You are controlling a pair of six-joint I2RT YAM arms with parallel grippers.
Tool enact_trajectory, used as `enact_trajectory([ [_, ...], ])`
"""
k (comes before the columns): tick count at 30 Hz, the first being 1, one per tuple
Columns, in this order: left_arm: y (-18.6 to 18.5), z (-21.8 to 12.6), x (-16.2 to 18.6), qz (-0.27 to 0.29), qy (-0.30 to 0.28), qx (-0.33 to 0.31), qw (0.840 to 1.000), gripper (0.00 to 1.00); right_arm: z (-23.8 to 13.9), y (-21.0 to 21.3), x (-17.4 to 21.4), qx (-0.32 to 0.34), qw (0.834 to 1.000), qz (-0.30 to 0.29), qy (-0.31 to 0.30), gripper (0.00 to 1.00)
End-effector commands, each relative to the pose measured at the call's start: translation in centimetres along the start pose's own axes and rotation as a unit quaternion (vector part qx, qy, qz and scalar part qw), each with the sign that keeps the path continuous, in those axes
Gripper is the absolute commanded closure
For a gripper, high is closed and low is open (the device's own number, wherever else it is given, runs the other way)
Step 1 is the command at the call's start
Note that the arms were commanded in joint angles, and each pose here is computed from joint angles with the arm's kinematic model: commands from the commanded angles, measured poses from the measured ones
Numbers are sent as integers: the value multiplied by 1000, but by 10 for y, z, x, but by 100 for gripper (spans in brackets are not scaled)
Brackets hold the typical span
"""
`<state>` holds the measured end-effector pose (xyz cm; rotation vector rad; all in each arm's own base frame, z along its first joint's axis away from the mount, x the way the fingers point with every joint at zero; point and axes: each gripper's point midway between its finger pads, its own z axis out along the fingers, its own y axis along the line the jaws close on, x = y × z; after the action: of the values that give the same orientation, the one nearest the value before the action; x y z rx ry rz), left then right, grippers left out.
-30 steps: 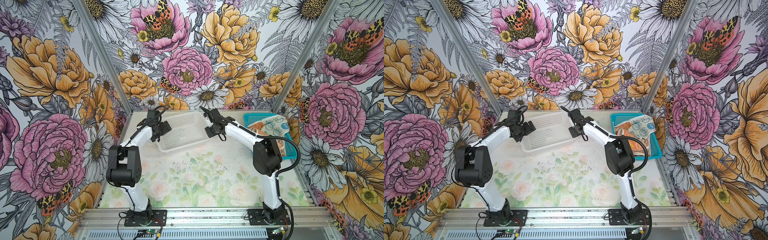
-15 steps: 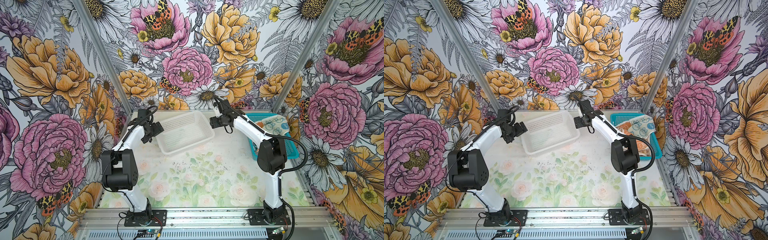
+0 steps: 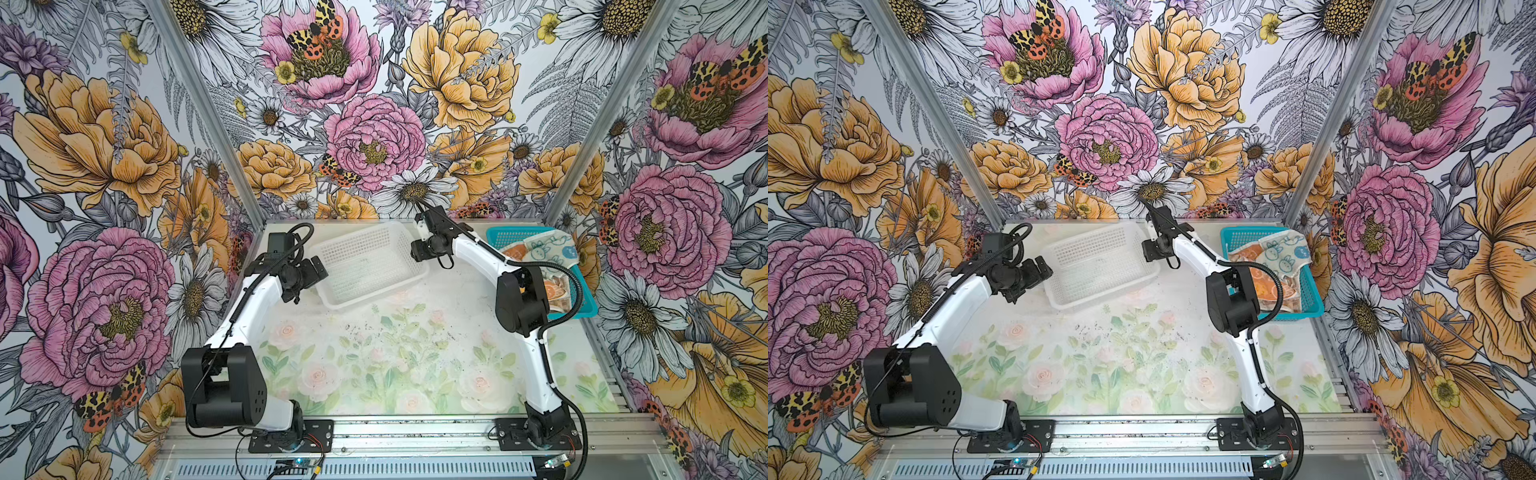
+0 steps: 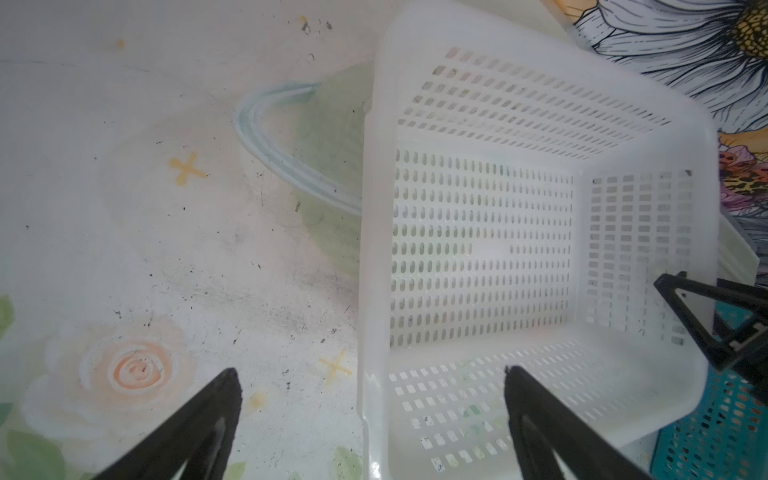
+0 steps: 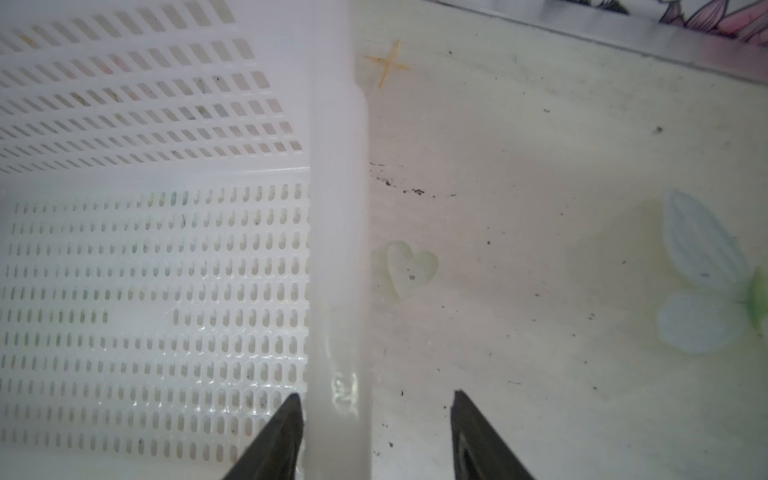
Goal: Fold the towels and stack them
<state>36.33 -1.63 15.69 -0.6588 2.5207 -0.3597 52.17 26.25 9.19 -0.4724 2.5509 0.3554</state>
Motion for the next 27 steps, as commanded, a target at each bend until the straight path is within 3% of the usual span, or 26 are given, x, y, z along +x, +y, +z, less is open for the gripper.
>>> enact_trajectory([
  [1,-5,-7,12,-1,14,27,1000,1,-8,14,-17,-8,999,20,-23,56],
  [7,-15,-23,5,-23,8,71,997,1,-8,24,-18,23,990,134,-36,78],
  [13,-14,-37,-11,-37,-18,90,995,1,3,73,-23,18,982,179,-54,97],
  [24,15,-46,-15,-96,-35,114,988,1,35,163,-39,-26,973,212,-92,100],
  [27,21,-45,-14,-105,-36,116,987,1,48,176,-39,-38,963,249,-96,100],
])
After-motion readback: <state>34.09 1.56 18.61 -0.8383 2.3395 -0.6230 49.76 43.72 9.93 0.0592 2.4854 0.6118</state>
